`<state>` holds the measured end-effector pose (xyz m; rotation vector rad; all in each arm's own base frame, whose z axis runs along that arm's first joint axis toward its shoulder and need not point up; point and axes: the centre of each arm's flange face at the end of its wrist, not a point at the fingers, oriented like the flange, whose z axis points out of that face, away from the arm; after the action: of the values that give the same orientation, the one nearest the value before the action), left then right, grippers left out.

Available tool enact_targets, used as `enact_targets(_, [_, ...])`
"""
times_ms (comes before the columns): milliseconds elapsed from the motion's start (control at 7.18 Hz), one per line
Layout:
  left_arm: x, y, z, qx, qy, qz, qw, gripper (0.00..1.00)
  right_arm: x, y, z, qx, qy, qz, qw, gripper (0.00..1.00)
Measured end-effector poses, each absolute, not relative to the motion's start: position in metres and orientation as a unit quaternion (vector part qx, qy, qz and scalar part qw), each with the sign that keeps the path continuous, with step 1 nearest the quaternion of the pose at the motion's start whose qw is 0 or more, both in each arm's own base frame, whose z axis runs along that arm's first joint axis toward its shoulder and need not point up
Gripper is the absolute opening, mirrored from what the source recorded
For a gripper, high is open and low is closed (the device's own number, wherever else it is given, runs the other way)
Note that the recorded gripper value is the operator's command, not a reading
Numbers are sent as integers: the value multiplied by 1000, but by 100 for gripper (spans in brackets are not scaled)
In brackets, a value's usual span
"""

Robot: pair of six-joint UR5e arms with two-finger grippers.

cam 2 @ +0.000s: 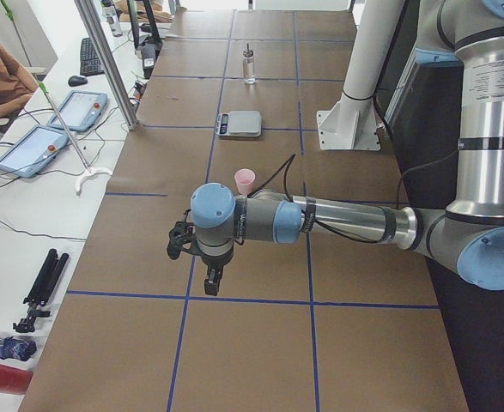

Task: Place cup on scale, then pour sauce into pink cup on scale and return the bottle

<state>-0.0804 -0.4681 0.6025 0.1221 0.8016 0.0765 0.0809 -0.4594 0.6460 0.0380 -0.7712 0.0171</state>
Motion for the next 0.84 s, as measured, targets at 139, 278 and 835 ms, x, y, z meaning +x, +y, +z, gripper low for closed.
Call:
enact_targets(139, [-81,-468,602,60,390,37,918,100,80,-460,643,22,-381,7,924,100])
enact_targets(278, [-81,-469,601,61,389,38,918,100,80,-460,640,25,-385,5,922,100])
enact_targets(835, [-80,-501,531,121,379,65,915,100,78,-462,626,34,-396,5,918,100])
